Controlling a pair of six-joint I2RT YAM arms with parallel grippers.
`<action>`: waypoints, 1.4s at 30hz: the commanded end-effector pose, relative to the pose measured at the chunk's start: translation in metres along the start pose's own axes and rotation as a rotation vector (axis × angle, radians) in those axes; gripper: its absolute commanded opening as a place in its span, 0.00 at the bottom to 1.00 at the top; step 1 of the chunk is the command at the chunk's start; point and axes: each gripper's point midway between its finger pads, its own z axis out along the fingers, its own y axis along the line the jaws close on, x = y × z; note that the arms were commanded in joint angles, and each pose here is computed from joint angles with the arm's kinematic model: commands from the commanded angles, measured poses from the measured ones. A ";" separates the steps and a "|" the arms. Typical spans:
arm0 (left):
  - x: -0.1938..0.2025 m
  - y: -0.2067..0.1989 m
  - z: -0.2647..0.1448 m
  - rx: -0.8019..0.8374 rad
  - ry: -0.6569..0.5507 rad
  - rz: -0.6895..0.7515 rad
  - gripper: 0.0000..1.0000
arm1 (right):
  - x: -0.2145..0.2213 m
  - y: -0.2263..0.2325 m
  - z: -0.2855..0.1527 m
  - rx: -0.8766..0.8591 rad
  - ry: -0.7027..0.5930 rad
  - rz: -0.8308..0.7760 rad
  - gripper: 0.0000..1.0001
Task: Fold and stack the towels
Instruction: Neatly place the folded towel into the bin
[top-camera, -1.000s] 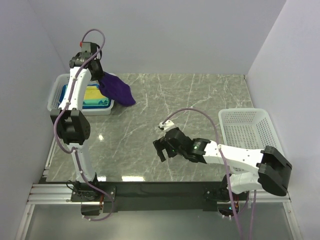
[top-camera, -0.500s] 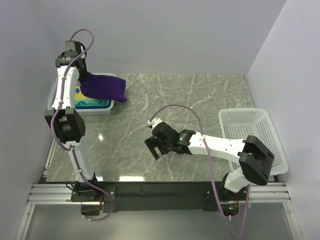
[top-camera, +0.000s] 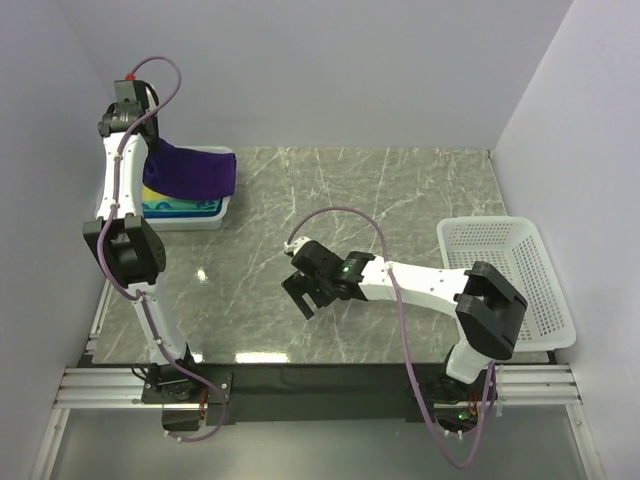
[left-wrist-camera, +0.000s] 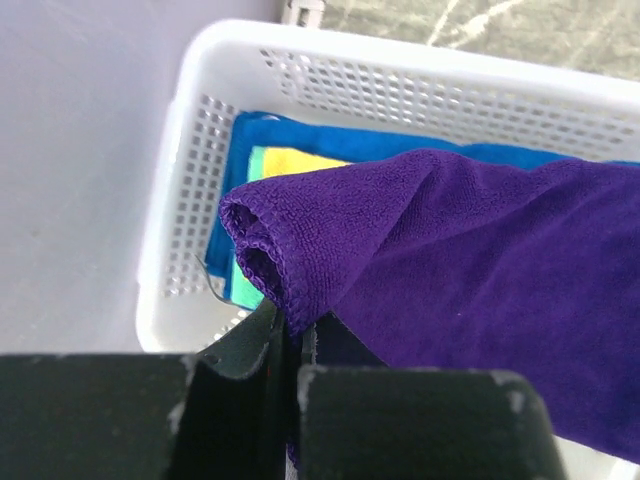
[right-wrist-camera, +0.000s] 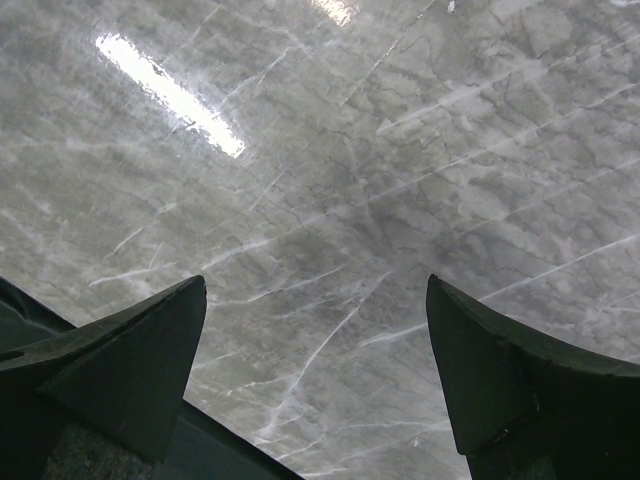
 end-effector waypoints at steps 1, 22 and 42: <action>-0.014 0.015 0.008 -0.050 -0.058 0.024 0.01 | -0.013 0.002 -0.004 -0.009 -0.011 -0.009 0.96; 0.058 0.051 0.082 -0.390 0.144 0.116 0.24 | -0.006 0.006 0.007 -0.018 0.050 -0.038 0.95; 0.001 0.091 0.016 -0.539 -0.064 -0.247 1.00 | -0.032 -0.057 -0.025 0.212 -0.109 0.131 0.94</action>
